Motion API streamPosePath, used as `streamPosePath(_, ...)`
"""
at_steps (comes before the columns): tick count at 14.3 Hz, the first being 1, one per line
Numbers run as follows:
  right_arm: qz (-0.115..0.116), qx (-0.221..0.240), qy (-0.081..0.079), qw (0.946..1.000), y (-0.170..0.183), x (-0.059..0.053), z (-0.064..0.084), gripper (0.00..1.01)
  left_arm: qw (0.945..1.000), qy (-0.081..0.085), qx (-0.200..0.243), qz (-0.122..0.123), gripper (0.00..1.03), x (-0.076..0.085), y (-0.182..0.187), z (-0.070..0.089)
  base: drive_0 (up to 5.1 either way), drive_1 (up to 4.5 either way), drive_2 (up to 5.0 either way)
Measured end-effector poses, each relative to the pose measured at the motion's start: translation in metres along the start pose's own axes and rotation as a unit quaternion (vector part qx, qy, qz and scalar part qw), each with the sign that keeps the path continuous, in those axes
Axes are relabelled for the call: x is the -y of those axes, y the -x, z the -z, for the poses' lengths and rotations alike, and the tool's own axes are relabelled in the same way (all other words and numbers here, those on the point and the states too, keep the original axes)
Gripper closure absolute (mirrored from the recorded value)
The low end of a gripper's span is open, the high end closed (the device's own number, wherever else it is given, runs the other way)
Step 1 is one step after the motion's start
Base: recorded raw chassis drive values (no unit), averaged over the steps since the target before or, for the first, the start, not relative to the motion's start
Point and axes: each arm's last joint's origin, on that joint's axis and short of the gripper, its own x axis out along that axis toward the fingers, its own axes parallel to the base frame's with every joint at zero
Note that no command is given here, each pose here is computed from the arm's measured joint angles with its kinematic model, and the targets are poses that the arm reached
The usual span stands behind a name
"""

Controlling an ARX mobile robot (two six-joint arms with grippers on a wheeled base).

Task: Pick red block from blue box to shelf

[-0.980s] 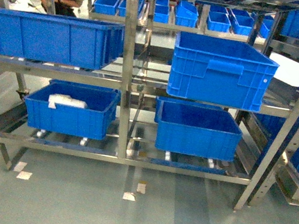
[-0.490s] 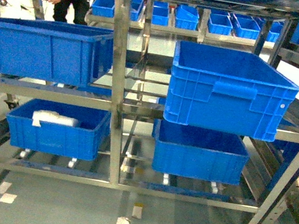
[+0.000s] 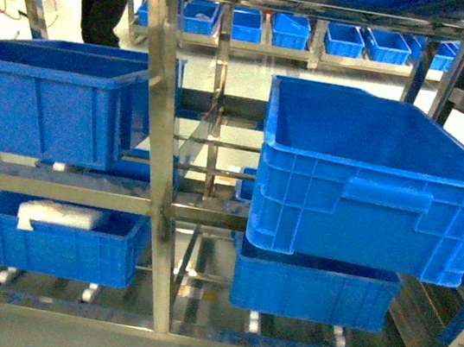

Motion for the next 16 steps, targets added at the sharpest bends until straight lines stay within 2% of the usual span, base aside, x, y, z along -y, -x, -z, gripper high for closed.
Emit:
streamPosePath(11, 0.000, 0.001, 0.000, 1.0000, 0.0000, 0.0000, -0.0001, 0.73, 1.0000, 0.000, 0.001, 0.000, 0.05, 0.0000, 0.0000, -0.0003, 0.1, 4.27, -4.1)
streamPosePath(16, 0.000, 0.002, 0.000, 1.0000, 0.0000, 0.0000, -0.0003, 0.73, 1.0000, 0.000, 0.001, 0.000, 0.05, 0.0000, 0.0000, -0.0002, 0.0, 0.00, 0.0)
